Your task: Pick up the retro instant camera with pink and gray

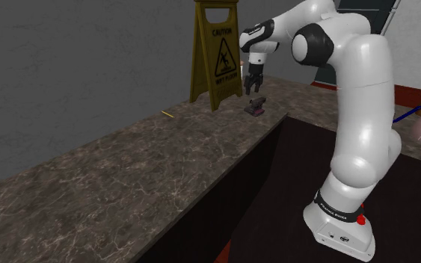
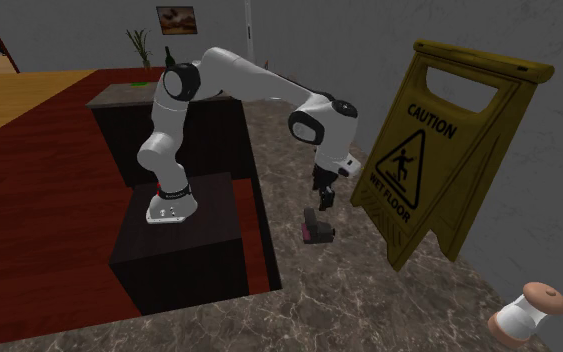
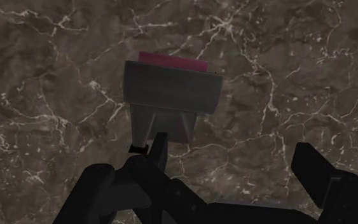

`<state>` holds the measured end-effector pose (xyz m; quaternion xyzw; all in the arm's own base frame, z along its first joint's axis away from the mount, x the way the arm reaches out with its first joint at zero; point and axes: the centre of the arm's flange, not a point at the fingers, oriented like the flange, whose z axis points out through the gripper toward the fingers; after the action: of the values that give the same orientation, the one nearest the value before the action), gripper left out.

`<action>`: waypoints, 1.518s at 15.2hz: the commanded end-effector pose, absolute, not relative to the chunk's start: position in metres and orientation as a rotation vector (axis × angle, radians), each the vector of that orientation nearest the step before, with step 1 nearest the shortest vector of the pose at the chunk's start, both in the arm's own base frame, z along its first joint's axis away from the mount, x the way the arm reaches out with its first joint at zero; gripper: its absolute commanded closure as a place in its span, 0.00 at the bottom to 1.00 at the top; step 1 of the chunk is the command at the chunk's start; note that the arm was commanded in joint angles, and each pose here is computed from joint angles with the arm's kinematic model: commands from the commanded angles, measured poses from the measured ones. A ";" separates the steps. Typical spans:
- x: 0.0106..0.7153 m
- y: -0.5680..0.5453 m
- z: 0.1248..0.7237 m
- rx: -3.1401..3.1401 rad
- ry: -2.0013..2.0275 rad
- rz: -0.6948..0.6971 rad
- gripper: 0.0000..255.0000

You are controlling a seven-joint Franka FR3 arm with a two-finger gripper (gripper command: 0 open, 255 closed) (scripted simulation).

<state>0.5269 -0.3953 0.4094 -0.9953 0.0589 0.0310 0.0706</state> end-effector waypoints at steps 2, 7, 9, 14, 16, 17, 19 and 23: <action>0.542 -0.427 0.392 -2.990 0.203 0.104 0.00; 0.559 -0.474 0.368 -2.985 0.240 0.118 0.00; 0.559 -0.474 0.358 -2.985 0.240 0.118 0.00; 0.559 -0.474 0.328 -2.985 0.240 0.118 0.00; 0.559 -0.474 0.328 -2.985 0.240 0.118 0.00; 0.559 -0.474 0.328 -2.985 0.240 0.118 1.00; 0.559 -0.474 0.329 -2.985 0.240 0.118 1.00; 0.559 -0.474 0.329 -2.985 0.240 0.119 1.00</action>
<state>0.5590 -0.4736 0.3287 -0.9934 0.0799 0.0393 0.0723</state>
